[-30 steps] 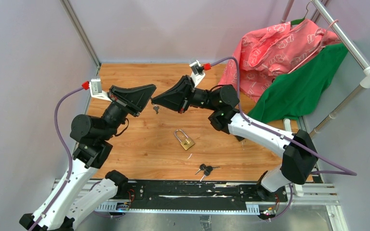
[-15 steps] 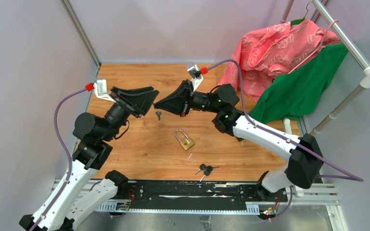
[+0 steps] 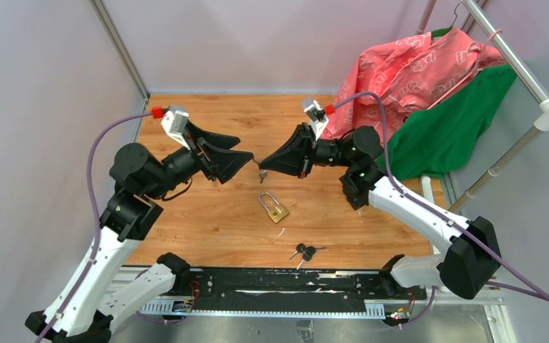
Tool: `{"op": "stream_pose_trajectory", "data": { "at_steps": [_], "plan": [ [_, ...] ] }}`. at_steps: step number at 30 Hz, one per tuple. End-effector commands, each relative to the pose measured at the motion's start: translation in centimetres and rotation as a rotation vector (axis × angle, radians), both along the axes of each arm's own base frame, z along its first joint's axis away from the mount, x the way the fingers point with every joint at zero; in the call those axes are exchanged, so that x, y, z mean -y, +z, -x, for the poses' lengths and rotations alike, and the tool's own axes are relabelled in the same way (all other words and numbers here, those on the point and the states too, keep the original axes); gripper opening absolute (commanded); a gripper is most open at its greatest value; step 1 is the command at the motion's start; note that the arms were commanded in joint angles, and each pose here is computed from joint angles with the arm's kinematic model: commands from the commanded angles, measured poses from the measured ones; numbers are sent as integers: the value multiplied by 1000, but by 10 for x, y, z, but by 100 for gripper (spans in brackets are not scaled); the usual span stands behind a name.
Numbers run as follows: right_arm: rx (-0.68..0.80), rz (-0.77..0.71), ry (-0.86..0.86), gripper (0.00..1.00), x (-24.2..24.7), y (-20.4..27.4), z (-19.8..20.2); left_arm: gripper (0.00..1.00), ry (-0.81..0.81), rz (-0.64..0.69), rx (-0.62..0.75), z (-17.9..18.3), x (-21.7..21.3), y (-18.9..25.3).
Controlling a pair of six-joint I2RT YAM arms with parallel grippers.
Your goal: Unlock with the key
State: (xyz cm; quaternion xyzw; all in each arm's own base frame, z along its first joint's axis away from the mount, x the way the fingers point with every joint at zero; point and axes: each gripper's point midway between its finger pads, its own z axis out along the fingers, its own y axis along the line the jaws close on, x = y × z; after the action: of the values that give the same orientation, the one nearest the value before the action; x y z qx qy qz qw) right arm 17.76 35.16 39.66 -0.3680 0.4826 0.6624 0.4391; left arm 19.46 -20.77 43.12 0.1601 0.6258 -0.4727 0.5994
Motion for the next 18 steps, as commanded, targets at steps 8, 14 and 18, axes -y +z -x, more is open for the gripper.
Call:
{"op": "stream_pose_trajectory", "data": {
  "at_steps": [8, 14, 18],
  "plan": [
    [118, 47, 104, 0, 23, 0, 36, 59, -294, -150, -13, 29, 28, -21],
    [111, 58, 100, 0, 23, -2, 36, 57, -330, -154, -2, 38, 28, -23],
    [109, 77, 106, 0, 23, -6, 36, 64, -330, -152, 2, 41, 26, -22]
  ]
}}
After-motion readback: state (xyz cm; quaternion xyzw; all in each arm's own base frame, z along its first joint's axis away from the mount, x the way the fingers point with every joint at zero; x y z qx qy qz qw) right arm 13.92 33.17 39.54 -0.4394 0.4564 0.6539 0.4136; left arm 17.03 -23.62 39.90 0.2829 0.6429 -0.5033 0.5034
